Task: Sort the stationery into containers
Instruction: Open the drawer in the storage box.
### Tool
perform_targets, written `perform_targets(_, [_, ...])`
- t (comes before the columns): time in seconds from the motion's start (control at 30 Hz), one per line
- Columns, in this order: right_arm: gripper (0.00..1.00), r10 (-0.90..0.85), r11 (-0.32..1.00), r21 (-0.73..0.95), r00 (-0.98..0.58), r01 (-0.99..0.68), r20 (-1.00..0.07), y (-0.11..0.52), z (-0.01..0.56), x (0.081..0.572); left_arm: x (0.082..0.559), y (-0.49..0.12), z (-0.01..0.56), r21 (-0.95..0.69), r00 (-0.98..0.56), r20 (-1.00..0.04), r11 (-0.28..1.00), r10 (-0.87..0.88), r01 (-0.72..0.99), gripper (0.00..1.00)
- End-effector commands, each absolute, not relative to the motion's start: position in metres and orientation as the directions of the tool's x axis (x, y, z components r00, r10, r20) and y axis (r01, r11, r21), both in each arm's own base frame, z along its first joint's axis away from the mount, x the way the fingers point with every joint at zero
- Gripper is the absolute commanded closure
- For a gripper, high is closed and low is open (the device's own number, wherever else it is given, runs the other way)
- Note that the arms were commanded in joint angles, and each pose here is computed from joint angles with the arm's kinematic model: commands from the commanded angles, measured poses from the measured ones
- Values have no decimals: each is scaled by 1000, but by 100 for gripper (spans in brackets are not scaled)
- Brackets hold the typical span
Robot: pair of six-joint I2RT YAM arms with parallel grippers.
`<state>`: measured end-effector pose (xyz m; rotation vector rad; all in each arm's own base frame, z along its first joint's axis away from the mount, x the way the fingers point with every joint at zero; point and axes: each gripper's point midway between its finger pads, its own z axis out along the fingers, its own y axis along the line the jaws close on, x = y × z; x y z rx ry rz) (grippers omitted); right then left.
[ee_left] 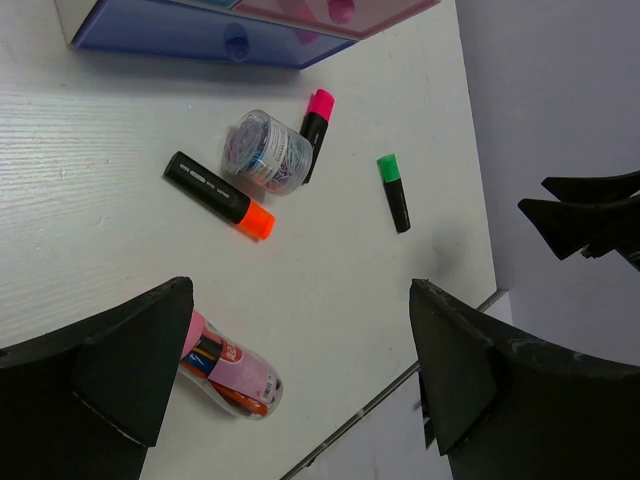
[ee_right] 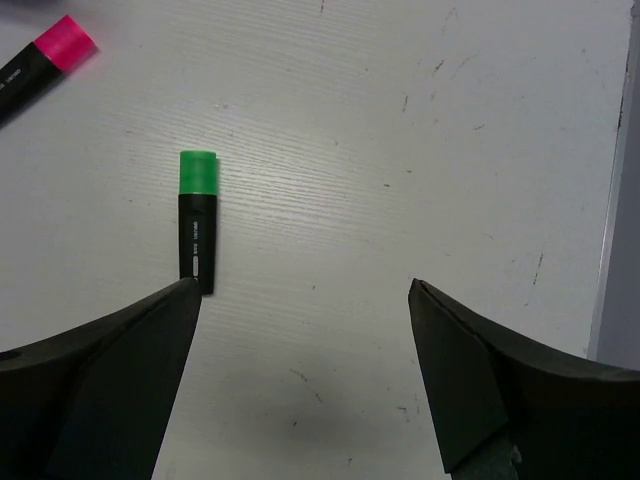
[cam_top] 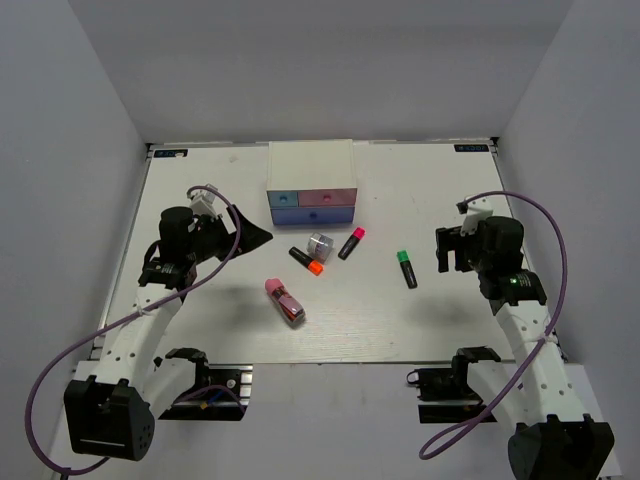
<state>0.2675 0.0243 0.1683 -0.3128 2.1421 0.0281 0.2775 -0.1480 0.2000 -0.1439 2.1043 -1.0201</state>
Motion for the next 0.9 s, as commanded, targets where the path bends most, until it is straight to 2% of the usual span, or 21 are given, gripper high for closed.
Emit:
perform_targets(0.0, [10,-211,963,-84,-525,-254,-825,29,168,264,275,-151,207,-707,-677,-618,660,-400,255,0])
perform_targets(0.33, [10,-364,849,-75,-475,-524,-801,60,166,239,275,-151,207,-707,-677,-618,660,-400,255,0])
perform_targets(0.37, [10,-419,807,-112,-430,-580,-800,63,168,238,275,-151,207,-707,-677,-618,660,-400,255,2])
perform_targets(0.47, [10,-416,803,-93,-443,-588,-794,65,172,235,275,-151,201,-710,-688,-606,661,-399,242,11])
perform_targets(0.53, [10,-412,817,-95,-460,-569,-787,62,174,236,274,-152,199,-714,-697,-598,657,-395,241,30])
perform_targets(0.57, [10,-415,816,-104,-452,-568,-789,61,181,236,274,-152,197,-714,-697,-598,657,-395,240,43])
perform_targets(0.6, [10,-419,814,-103,-455,-572,-786,61,181,235,275,-152,194,-715,-703,-592,658,-394,234,71])
perform_targets(0.63, [10,-432,802,-99,-458,-589,-777,62,179,230,276,-152,196,-714,-697,-598,657,-395,240,84])
perform_targets(0.7, [10,-448,785,-107,-440,-611,-778,64,183,228,279,-151,188,-715,-710,-582,665,-396,216,98])
perform_targets(0.73, [10,-450,780,-104,-438,-617,-778,65,183,227,282,-152,187,-721,-711,-576,660,-403,209,98])
perform_targets(0.77, [10,-451,777,-105,-433,-621,-781,66,184,226,284,-151,183,-720,-715,-569,667,-406,194,94])
perform_targets(0.8, [10,-459,761,-100,-425,-641,-780,69,182,225,289,-150,183,-722,-707,-569,666,-421,185,83])
perform_targets(0.83, [10,-457,750,-87,-419,-656,-785,72,182,223,293,-151,175,-729,-720,-548,665,-425,163,57])
perform_targets(0.87, [10,-454,744,-74,-421,-664,-786,75,180,222,297,-151,173,-741,-722,-528,657,-447,136,45])
